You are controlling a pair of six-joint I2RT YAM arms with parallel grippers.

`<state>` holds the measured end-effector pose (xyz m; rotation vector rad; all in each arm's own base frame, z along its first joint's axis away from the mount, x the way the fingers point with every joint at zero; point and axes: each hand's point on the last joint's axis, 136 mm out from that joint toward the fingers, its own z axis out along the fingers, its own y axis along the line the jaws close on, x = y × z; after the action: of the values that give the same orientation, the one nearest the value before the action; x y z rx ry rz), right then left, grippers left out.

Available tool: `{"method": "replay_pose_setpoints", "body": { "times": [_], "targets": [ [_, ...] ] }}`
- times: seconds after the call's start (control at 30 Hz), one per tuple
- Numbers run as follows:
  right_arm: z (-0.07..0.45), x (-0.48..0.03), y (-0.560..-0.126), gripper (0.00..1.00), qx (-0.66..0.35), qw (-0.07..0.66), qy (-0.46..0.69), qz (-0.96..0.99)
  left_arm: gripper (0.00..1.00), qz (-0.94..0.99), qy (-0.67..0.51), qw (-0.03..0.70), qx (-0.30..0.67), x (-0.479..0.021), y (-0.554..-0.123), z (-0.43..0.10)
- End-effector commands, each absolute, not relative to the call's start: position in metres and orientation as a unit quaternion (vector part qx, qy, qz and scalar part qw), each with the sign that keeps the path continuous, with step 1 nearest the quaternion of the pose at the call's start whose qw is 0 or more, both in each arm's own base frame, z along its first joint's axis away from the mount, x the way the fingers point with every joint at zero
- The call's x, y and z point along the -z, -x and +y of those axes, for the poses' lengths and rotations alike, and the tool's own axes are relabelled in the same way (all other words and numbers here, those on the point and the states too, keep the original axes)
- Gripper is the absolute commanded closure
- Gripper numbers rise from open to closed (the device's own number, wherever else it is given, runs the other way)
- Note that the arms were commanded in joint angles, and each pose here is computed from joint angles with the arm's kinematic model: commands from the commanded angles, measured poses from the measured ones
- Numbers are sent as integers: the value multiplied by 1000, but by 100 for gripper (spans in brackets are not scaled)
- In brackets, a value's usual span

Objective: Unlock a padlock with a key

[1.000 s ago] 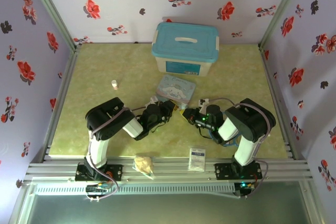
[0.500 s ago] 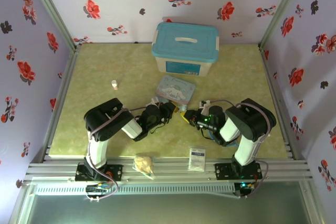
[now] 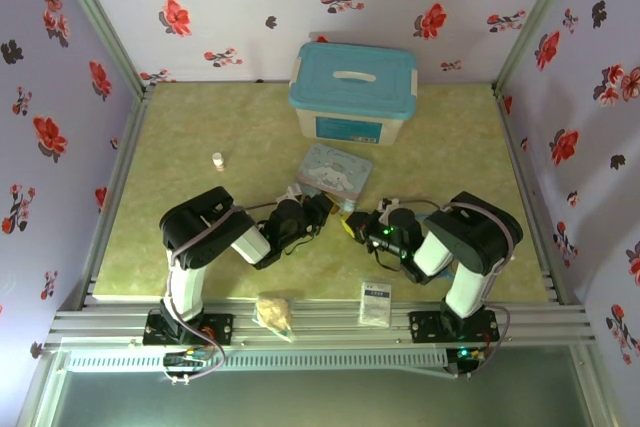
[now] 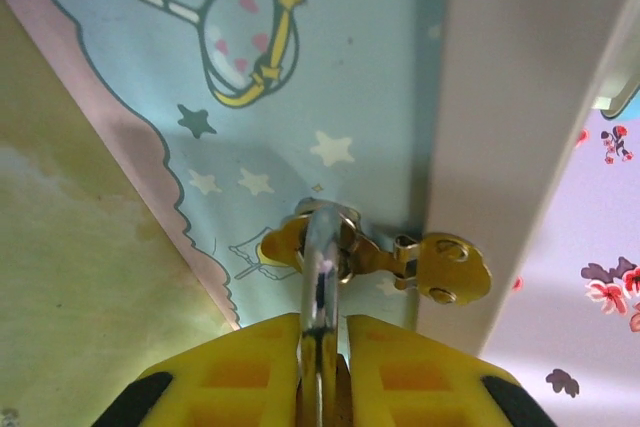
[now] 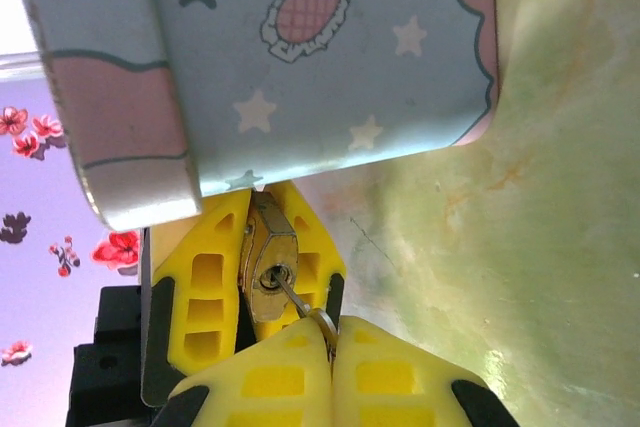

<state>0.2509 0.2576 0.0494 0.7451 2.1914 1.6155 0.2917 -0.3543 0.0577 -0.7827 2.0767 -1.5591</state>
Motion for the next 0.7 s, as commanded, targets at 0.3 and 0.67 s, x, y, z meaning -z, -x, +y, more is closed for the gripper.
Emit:
{"method": "replay_pose_setpoints", "body": {
  "times": [0.3, 0.67],
  "targets": [
    [248, -49, -268, 100, -525, 216, -310, 763, 100, 732, 223, 173, 619, -86, -266, -379],
    [250, -66, -274, 100, -502, 236, -291, 779, 100, 744, 217, 168, 610, -78, -259, -382]
  ]
}}
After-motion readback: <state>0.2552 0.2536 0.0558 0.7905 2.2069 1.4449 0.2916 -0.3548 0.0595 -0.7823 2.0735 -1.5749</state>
